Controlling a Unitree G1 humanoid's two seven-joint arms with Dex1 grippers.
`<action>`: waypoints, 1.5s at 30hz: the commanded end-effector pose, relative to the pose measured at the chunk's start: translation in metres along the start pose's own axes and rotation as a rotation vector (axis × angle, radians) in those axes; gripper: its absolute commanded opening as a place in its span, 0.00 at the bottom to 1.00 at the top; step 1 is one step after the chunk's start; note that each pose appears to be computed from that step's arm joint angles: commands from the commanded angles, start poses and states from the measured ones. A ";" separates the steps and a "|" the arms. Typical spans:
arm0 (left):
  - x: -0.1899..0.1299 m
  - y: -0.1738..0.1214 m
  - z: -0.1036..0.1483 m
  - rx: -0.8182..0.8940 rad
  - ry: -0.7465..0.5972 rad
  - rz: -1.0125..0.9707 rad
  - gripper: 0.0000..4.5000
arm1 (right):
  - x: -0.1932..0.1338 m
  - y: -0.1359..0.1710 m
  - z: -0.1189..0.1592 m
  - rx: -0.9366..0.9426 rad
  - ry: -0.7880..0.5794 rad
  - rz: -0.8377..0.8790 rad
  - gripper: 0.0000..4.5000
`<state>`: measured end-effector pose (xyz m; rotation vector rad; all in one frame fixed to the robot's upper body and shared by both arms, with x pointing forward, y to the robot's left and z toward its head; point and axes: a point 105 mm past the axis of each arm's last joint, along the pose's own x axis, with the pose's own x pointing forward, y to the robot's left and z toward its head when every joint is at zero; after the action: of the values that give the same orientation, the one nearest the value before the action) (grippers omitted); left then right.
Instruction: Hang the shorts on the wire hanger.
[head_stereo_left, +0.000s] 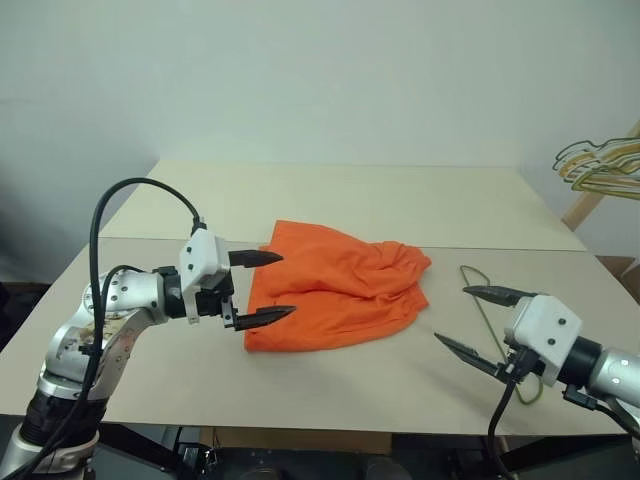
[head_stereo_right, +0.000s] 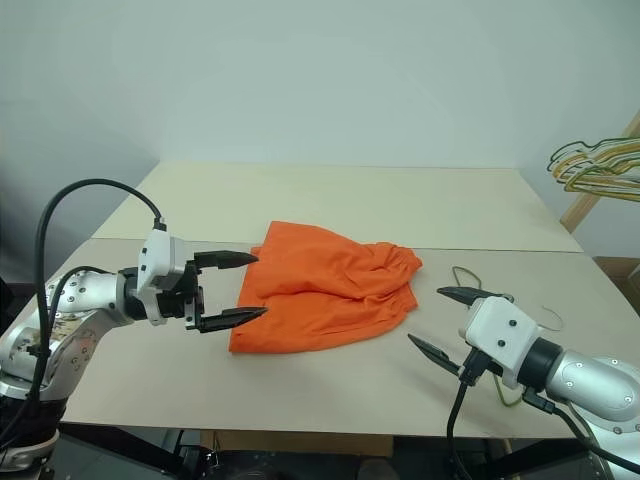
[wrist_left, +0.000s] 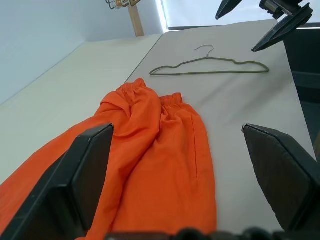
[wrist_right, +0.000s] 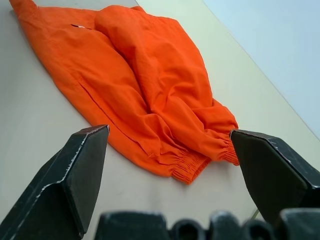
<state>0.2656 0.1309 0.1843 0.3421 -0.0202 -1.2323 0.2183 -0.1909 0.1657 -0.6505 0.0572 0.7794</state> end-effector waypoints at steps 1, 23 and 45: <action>-0.003 -0.001 0.011 0.053 -0.020 -0.009 0.99 | -0.002 -0.004 0.011 -0.043 -0.028 -0.021 1.00; -0.034 -0.021 -0.103 0.313 0.675 -0.120 0.99 | 0.010 0.000 0.016 -0.092 -0.038 0.048 1.00; -0.003 0.014 -0.136 0.458 0.756 0.018 0.07 | 0.040 0.025 0.000 -0.266 0.048 0.210 1.00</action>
<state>0.2991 0.1665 0.0500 1.1753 0.3612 -1.0319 0.2258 -0.1555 0.1484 -0.8306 0.0586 0.9567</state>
